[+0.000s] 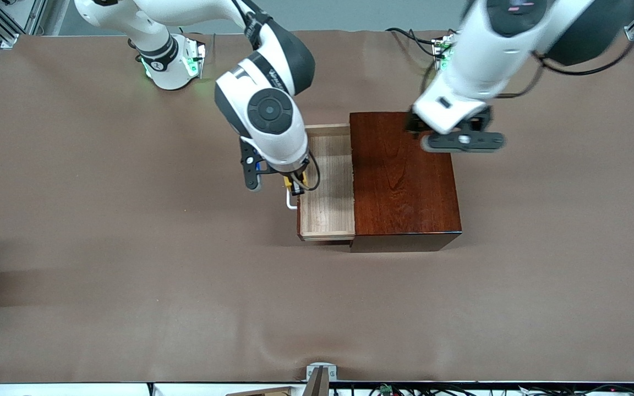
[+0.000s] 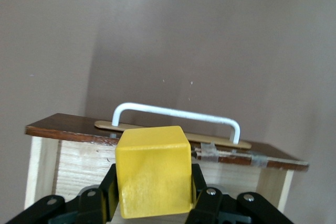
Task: Open drawer, take yellow block, close drawer
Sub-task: 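Lift the block out with the right gripper while the left gripper reaches the drawer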
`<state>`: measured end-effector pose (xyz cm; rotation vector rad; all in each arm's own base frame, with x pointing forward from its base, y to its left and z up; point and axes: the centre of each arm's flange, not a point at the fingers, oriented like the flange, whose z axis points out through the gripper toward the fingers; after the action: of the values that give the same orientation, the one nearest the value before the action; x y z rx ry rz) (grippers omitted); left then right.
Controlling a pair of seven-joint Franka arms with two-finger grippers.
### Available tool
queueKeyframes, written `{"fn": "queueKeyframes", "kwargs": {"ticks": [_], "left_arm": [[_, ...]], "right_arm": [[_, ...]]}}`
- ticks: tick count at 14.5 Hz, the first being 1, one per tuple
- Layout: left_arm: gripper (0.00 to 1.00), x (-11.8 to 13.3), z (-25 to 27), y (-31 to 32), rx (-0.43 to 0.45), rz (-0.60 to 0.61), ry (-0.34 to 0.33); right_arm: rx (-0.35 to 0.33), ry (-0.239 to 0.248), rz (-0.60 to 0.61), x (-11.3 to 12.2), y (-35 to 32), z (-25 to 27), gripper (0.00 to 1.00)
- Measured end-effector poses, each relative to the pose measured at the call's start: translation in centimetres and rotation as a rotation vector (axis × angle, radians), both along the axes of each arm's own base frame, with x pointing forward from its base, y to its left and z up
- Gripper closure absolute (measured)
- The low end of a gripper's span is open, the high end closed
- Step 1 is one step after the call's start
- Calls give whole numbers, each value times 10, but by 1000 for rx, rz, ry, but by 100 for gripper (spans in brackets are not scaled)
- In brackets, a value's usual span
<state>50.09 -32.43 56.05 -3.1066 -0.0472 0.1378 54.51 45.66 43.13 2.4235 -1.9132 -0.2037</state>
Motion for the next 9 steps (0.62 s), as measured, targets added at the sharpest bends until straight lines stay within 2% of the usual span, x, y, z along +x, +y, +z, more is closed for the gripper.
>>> {"fn": "queueKeyframes", "kwargs": {"ticks": [5,9], "left_arm": [[0,2,-26,-83,-85,216,-34],[0,-5,-51,-136,-166,382,-57]], "right_arm": [[9,15,173,10,-21,-6,44],[25,38,339,30,-56,-23,44]]}}
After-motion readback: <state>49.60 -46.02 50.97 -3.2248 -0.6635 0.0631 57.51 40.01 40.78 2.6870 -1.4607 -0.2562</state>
